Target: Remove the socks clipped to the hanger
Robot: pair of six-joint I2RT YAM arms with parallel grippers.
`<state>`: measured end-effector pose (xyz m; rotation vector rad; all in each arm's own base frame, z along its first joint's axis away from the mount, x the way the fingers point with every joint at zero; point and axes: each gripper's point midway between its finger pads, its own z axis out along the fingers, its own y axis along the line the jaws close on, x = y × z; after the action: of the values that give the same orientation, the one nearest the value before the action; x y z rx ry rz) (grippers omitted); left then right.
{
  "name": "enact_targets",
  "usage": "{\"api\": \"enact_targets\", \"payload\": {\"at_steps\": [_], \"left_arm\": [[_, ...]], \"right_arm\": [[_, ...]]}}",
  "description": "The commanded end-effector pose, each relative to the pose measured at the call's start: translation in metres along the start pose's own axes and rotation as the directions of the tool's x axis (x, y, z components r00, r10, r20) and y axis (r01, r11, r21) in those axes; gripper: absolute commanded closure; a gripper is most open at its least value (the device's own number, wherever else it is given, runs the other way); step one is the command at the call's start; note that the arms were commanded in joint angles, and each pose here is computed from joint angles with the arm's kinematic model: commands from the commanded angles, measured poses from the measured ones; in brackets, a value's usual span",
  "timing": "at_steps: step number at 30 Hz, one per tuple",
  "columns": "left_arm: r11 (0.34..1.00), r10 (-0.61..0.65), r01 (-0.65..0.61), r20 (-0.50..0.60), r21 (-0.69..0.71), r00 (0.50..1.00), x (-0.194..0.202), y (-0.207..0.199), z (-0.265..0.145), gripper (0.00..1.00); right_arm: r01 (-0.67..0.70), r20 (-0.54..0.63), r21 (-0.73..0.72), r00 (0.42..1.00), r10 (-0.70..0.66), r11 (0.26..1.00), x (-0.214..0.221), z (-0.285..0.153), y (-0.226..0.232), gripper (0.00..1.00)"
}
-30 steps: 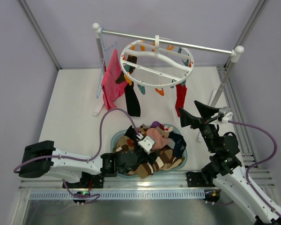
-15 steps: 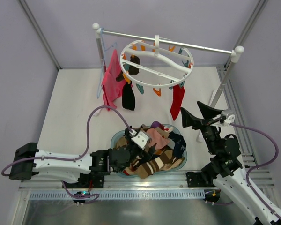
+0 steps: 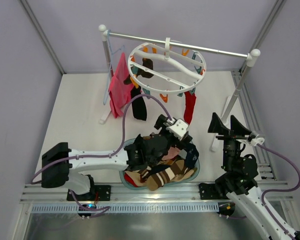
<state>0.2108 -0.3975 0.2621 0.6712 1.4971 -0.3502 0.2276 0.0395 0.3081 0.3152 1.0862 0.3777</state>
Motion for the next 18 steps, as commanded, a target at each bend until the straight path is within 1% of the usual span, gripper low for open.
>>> {"api": "enact_targets", "payload": {"at_steps": [1, 3, 4, 7, 10, 11, 13, 15, 18], "left_arm": [[0.998, -0.027, 0.024, 0.052, 0.059, 0.998, -0.011, -0.007, 0.029, 0.0], [0.995, -0.065, 0.057, 0.095, 0.082, 0.993, -0.021, -0.01, 0.04, 0.0], [0.996, -0.064, 0.058, 0.086, 0.073, 0.994, -0.013, -0.008, 0.052, 0.0], [0.992, -0.088, 0.078, 0.101, 0.1, 0.991, -0.013, -0.012, 0.072, 0.0], [0.992, -0.09, 0.076, 0.142, 0.099, 0.986, -0.017, -0.012, 0.08, 0.01], [0.993, -0.083, 0.07, 0.139, 0.1, 0.987, -0.011, -0.016, 0.084, 0.0], [0.994, -0.092, 0.081, 0.153, 0.079, 0.984, -0.015, -0.013, 0.092, 0.01], [0.995, -0.089, 0.082, 0.134, 0.056, 0.987, -0.003, -0.008, 0.105, 0.0], [0.995, -0.105, 0.103, 0.141, 0.016, 0.984, 0.004, 0.004, 0.124, 0.0]], "right_arm": [[-0.038, 0.099, 0.106, 0.995, 0.028, 0.994, -0.02, -0.003, -0.021, 0.0], [-0.055, 0.121, 0.121, 0.992, 0.04, 0.991, -0.023, -0.006, -0.025, 0.0], [-0.058, 0.127, 0.12, 0.991, 0.042, 0.991, -0.024, -0.007, -0.026, 0.0], [-0.057, 0.121, 0.115, 0.992, 0.042, 0.992, -0.022, -0.008, -0.026, 0.0], [-0.057, 0.121, 0.109, 0.992, 0.044, 0.992, -0.021, -0.008, -0.025, 0.0], [-0.056, 0.121, 0.104, 0.992, 0.043, 0.993, -0.022, -0.008, -0.024, 0.0], [-0.049, 0.112, 0.096, 0.993, 0.038, 0.994, -0.021, -0.007, -0.022, 0.0], [-0.047, 0.108, 0.086, 0.993, 0.038, 0.995, -0.02, -0.006, -0.02, 0.0], [-0.047, 0.108, 0.072, 0.993, 0.039, 0.996, -0.02, -0.007, -0.018, 0.0]]}}
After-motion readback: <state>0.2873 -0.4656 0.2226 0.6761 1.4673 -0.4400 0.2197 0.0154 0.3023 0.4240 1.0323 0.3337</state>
